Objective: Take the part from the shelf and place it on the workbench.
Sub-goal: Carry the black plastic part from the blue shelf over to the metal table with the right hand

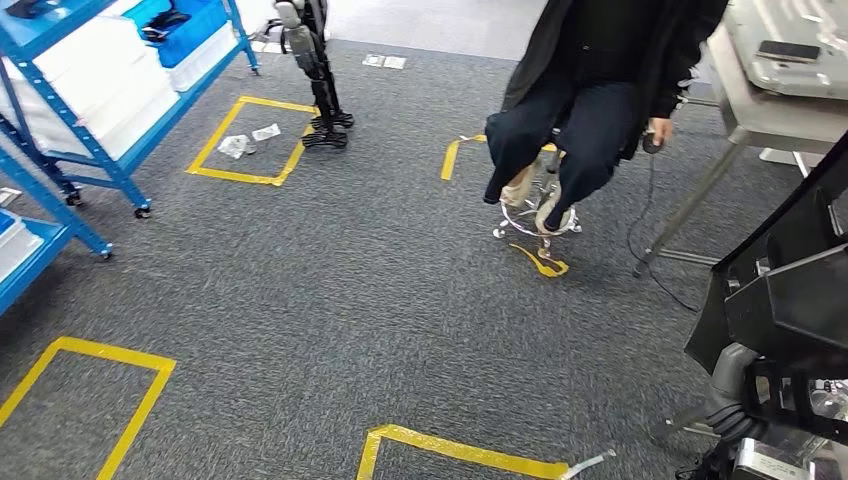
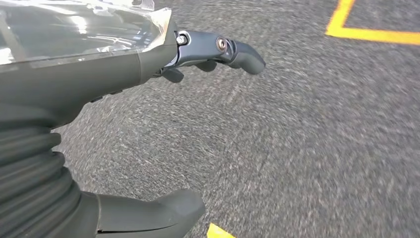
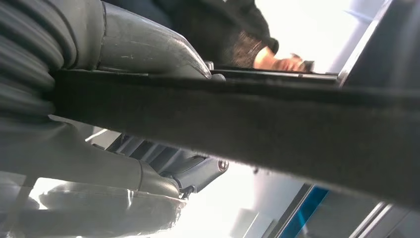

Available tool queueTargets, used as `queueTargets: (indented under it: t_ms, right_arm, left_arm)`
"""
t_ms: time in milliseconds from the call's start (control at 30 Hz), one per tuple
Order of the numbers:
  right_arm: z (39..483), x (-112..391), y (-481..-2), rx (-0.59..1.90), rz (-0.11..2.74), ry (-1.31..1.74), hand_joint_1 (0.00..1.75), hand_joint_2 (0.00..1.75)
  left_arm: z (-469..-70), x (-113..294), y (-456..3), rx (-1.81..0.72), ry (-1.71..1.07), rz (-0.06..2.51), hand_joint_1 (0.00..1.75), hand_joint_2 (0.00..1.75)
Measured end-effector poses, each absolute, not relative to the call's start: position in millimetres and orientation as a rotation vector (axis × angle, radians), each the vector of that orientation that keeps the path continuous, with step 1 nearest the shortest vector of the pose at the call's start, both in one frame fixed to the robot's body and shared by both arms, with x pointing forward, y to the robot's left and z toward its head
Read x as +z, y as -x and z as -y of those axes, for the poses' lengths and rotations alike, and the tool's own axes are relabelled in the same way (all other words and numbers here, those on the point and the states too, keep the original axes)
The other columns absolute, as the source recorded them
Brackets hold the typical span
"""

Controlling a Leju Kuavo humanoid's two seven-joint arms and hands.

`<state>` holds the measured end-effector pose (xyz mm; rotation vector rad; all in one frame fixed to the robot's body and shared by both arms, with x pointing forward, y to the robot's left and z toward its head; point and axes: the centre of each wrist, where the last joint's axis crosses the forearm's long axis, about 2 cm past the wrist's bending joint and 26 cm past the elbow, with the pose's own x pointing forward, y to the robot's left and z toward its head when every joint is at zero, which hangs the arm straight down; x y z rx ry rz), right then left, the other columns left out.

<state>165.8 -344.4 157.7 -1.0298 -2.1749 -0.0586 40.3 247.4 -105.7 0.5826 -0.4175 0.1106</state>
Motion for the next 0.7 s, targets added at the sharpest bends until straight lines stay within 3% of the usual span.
queueTargets:
  t_ms: [700]
  right_arm:
    - [350.4, 154.6, -157.9, -0.065, 2.149, 1.057, 1.71, 1.75]
  left_arm:
    - [-245.5, -105.4, -42.6, 0.101, -0.570, 0.435, 0.00, 1.75]
